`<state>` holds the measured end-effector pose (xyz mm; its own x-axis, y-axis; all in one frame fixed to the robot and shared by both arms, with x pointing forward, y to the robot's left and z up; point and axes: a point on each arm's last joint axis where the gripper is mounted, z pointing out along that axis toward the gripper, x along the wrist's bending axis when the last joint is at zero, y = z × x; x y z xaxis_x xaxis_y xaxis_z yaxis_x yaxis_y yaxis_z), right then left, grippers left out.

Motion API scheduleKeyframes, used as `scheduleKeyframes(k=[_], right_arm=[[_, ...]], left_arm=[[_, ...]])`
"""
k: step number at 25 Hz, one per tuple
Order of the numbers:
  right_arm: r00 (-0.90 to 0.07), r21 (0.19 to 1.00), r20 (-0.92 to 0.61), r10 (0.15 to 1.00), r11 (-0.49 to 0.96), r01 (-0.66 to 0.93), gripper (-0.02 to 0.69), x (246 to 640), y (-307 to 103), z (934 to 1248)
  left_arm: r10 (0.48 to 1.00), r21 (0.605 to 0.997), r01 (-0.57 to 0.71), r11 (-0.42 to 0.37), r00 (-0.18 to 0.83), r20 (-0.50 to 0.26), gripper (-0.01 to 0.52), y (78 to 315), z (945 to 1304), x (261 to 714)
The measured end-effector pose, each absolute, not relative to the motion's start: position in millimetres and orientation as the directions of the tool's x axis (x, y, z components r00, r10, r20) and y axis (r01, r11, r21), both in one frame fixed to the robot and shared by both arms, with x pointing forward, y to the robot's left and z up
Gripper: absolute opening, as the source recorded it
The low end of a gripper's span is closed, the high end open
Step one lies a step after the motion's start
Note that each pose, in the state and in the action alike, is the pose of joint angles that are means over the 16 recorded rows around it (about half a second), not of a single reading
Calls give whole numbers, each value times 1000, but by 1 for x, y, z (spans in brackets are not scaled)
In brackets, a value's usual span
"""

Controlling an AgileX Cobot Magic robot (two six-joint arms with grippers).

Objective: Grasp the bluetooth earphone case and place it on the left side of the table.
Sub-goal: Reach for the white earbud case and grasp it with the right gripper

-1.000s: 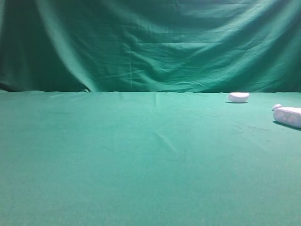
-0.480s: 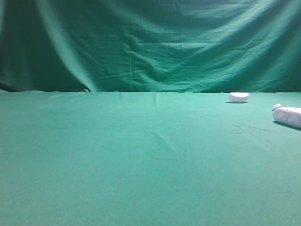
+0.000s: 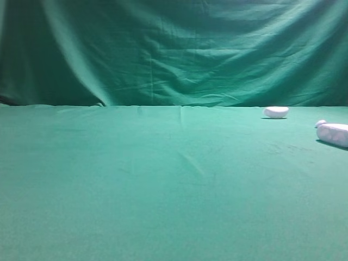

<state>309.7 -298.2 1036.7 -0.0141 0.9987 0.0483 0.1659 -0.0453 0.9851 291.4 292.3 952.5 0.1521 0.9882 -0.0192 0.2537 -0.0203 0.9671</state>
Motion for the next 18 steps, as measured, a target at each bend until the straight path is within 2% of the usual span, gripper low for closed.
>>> scheduleKeyframes(k=[3, 7, 14, 18], right_arm=[[24, 933, 47, 999, -52, 356, 0, 324, -299, 1048], [20, 809, 11, 1000, -21, 587, 0, 351, -296, 1057], [-128, 558, -56, 990, 137, 819, 12, 405, -278, 1047], [-230, 451, -74, 970, 238, 860, 83, 435, -264, 1035]], left_arm=[[988, 967, 254, -20, 152, -19, 0, 292, 953, 291], [988, 967, 254, -20, 152, -19, 0, 292, 953, 291], [988, 967, 254, -20, 152, -19, 0, 292, 953, 291], [988, 967, 254, -20, 152, -19, 0, 292, 953, 291]])
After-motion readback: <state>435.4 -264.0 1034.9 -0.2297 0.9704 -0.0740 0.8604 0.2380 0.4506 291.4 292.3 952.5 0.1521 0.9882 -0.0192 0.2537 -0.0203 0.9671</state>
